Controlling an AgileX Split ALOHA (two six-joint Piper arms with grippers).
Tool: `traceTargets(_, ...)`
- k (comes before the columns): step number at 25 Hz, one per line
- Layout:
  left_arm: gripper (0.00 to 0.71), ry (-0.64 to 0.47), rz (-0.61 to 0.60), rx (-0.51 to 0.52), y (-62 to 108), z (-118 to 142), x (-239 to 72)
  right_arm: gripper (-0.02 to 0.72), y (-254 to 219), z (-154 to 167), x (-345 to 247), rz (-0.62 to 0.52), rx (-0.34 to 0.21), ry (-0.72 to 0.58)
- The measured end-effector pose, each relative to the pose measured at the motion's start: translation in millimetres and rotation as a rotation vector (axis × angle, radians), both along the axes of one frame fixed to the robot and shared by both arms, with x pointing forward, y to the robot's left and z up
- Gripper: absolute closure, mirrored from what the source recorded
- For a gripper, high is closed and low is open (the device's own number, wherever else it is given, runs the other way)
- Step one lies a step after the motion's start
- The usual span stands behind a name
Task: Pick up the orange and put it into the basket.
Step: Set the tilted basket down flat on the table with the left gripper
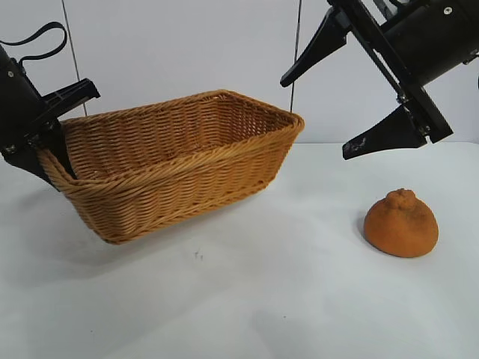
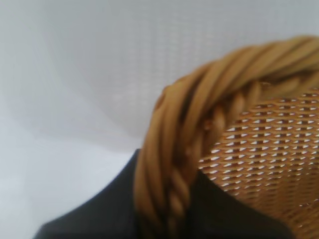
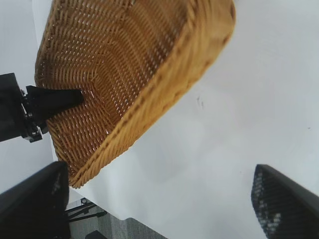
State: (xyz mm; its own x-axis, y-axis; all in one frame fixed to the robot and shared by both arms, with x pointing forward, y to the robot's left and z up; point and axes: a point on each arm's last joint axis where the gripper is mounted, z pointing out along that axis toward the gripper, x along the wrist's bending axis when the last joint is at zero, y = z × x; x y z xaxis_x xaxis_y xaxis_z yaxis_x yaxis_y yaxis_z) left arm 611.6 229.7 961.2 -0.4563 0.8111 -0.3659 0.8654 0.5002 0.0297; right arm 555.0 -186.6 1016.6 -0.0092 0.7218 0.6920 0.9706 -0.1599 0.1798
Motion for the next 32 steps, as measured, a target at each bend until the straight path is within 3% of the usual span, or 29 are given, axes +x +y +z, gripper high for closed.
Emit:
traceTargets(6,0.616,-0.018,-0.31,0.016,-7.4,5.2,24.8,0.02,0.0,0.0,-0.1,0.001,0.0,0.001)
traceTargets(10,0.616,-0.022,-0.43,-0.004,-11.8,0.0,34.5,0.02,0.0,0.0,-0.1,0.001,0.0,0.001)
traceTargets(25,0.616,0.028,-0.467,-0.039,-16.2,-60.8,46.9,0.02,0.1,0.0,-0.1,0.001,0.0,0.001)
traceTargets(32,0.602,0.002,-0.466,-0.029,-16.0,-61.9,49.5,0.02,0.1,0.0,-0.2,0.002,0.001,0.002)
